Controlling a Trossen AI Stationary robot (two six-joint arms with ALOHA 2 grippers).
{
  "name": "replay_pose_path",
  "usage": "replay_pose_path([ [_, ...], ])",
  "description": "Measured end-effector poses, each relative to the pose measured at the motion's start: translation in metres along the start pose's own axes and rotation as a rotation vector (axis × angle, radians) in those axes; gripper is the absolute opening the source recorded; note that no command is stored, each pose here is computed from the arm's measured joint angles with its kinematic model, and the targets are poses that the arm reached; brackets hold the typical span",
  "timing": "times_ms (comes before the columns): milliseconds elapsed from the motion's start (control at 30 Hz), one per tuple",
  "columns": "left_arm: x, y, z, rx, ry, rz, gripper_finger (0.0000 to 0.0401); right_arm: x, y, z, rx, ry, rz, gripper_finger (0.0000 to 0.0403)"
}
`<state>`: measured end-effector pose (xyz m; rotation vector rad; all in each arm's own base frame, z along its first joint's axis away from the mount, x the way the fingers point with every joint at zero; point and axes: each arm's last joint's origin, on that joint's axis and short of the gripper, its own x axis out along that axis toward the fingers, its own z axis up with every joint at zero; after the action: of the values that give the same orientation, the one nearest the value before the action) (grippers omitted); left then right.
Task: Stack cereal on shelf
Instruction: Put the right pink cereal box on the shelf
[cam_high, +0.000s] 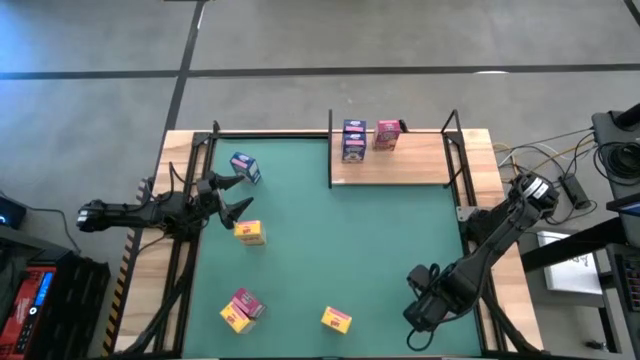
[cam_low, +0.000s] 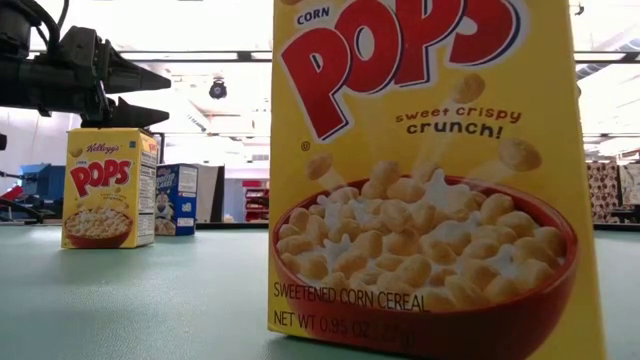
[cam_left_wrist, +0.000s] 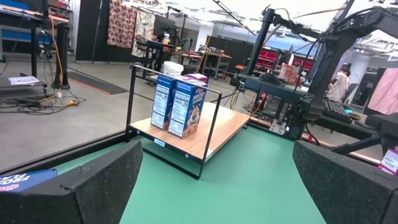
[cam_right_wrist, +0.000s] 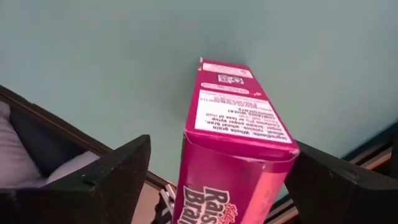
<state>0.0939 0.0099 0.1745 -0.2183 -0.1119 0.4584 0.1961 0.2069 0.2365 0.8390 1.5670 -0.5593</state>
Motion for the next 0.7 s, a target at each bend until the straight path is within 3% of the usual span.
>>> replay_pose_path([
  [133, 0.0, 0.0, 0.0001, 0.0, 0.0, 0.0, 0.04, 0.0, 0.0, 0.0001, 0.014, -0.004, 0.0, 0.0298],
  [400, 0.0, 0.0, 0.0, 0.0, 0.0, 0.0, 0.04, 0.0036, -0.0033, 0.0012, 0.077, -0.008, -0.023, 0.021],
  [700, 0.0, 0.0, 0.0001, 0.0, 0.0, 0.0, 0.04, 0.0052, -0.0042, 0.0022, 0.041, -0.01, -0.028, 0.015],
])
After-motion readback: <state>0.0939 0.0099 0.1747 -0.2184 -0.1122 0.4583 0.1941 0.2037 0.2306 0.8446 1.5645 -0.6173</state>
